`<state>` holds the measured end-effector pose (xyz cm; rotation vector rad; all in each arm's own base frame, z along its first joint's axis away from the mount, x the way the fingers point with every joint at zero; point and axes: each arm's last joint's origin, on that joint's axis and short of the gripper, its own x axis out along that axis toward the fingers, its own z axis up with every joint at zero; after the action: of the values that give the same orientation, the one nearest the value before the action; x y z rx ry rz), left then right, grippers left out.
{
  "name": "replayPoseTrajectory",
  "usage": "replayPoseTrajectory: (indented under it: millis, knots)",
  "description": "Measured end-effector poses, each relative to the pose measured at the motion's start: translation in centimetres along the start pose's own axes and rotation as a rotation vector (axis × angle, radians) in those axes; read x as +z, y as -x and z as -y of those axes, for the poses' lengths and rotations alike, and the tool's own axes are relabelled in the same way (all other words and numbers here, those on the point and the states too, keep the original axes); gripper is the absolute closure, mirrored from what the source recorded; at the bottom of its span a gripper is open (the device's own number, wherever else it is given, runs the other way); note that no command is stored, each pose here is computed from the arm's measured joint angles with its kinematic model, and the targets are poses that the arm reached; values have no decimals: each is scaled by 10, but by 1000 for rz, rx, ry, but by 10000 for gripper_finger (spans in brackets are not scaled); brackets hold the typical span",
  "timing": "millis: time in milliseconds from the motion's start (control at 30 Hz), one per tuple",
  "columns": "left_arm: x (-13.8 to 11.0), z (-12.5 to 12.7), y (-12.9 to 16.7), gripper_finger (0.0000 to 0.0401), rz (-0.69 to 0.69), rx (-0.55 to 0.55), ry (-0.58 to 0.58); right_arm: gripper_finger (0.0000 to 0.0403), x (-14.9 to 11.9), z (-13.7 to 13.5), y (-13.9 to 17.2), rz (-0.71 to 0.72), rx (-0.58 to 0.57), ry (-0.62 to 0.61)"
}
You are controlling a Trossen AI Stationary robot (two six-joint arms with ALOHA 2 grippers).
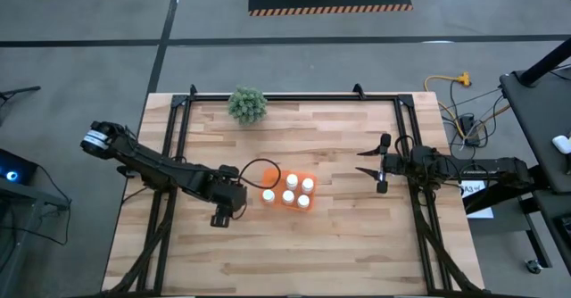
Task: Pick and place pill bottles into a basket
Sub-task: Put the pill bottle into the bin
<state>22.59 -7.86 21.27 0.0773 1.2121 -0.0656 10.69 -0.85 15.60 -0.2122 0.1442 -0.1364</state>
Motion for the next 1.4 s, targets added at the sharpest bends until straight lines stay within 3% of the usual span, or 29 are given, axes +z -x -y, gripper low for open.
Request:
replayPoseTrajectory:
  millis: [900,1167,1400]
  knots:
    - [-12,-2,-12,199,-56,15,20,204,0,0,0,0,-1,0]
    - [-12,-2,-13,260,-56,15,40,204,0,0,0,0,-1,0]
    - [-10,-1,-13,261,-31,9,46,204,0,0,0,0,-1,0]
